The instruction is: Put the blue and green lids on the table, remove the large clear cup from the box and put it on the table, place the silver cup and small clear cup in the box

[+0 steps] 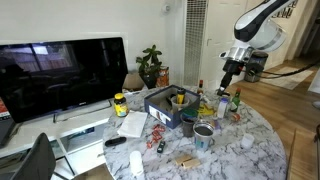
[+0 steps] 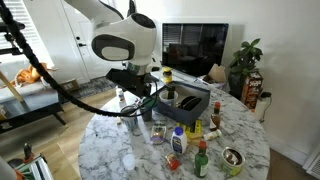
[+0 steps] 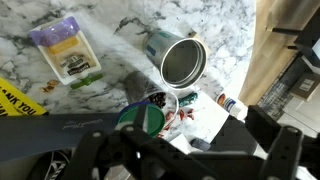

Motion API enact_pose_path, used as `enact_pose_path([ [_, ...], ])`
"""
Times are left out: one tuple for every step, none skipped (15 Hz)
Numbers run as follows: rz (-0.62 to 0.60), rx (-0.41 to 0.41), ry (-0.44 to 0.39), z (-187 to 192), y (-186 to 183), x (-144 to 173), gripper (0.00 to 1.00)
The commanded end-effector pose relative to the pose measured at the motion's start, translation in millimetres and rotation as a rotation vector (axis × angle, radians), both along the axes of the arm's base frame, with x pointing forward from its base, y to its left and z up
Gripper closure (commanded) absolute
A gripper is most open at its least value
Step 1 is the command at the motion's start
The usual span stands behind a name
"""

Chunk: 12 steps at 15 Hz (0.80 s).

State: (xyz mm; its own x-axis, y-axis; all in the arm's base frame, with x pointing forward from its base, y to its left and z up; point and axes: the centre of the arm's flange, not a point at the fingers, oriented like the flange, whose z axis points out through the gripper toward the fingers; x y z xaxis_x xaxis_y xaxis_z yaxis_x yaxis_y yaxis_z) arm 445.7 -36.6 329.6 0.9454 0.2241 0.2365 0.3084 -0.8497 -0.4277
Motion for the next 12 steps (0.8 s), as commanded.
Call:
enact_pose_path([
  [0.002, 0.000, 0.002, -1.0, 0.0, 1.6, 0.00],
  [0.003, 0.000, 0.003, -1.3, 0.0, 2.3, 0.00],
  [-0.019, 0.010, 0.032, -11.7, -5.1, 6.8, 0.00],
  [-0.046, 0.014, 0.045, -20.9, -8.2, 10.1, 0.00],
  [-0.062, 0.030, 0.054, -30.4, -10.3, 12.8, 0.00],
  [-0.087, 0.044, 0.054, -39.4, -11.4, 16.1, 0.00],
  [-0.111, 0.061, 0.048, -48.2, -12.3, 19.0, 0.00],
  [-0.133, 0.080, 0.045, -55.3, -12.9, 22.1, 0.00],
  [-0.158, 0.098, 0.037, -62.5, -14.2, 25.5, 0.00],
  [-0.176, 0.121, 0.033, -69.9, -15.1, 30.3, 0.00],
  [-0.190, 0.150, 0.031, -78.1, -15.4, 33.7, 0.00],
  [-0.210, 0.176, 0.035, -87.9, -15.8, 39.2, 0.00],
])
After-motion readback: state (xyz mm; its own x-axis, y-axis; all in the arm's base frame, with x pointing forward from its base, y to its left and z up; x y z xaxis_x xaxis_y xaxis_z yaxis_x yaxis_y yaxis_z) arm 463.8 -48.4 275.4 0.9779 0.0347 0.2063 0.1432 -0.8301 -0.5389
